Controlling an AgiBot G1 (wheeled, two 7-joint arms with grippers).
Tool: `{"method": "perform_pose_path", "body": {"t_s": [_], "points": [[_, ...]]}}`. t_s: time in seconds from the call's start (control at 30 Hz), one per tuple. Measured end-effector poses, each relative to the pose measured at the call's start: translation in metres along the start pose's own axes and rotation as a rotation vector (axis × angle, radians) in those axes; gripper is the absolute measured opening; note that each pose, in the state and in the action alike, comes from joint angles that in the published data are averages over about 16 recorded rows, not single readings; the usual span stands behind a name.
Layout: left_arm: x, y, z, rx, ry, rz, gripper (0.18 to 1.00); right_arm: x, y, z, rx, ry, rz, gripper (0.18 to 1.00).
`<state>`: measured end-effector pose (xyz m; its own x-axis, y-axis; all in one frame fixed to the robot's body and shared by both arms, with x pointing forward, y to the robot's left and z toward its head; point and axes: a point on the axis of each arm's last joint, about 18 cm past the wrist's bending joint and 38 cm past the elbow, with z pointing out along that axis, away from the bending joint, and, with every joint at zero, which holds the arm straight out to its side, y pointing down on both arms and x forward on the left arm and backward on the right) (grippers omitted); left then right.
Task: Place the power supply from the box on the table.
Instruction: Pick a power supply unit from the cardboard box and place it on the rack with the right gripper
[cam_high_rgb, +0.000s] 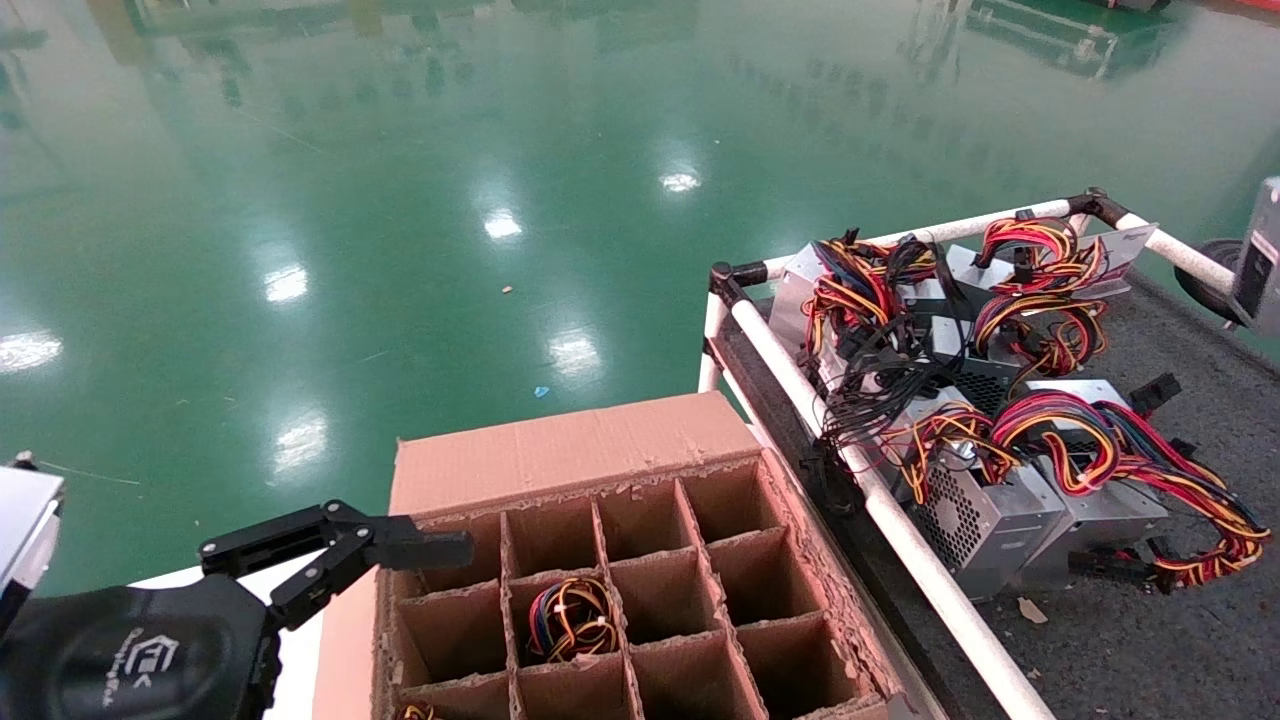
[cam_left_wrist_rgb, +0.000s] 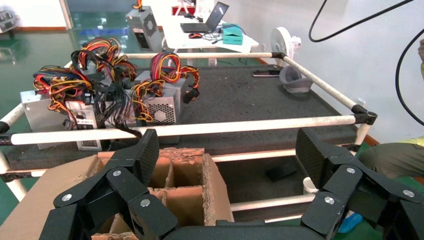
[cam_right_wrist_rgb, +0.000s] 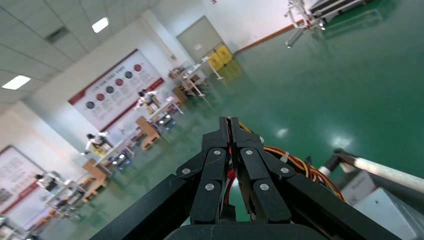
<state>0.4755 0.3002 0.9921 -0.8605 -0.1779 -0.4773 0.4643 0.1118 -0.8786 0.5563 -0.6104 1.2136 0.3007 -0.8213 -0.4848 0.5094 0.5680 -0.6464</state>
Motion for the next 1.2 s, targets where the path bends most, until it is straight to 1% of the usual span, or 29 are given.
{"method": "perform_pose_path", "body": {"t_s": [0.2,0.37,0.6,0.97,1.2], "points": [[0.0,0.0,0.0,0.0,0.0,0.0,1.001,0.013,0.023,0.005,-0.032,0.052,-0.03,0.192],[0.0,0.0,0.0,0.0,0.0,0.0,1.001,0.018,0.041,0.006,-0.062,0.056,-0.038,0.192],[0.0,0.0,0.0,0.0,0.0,0.0,1.001,0.017,0.062,0.003,-0.112,0.006,-0.02,0.192],[0.0,0.0,0.0,0.0,0.0,0.0,1.001,0.001,0.092,0.002,-0.198,-0.095,0.037,0.192],[0.0,0.0,0.0,0.0,0.0,0.0,1.001,-0.006,0.113,0.003,-0.255,-0.129,0.065,0.192]]}}
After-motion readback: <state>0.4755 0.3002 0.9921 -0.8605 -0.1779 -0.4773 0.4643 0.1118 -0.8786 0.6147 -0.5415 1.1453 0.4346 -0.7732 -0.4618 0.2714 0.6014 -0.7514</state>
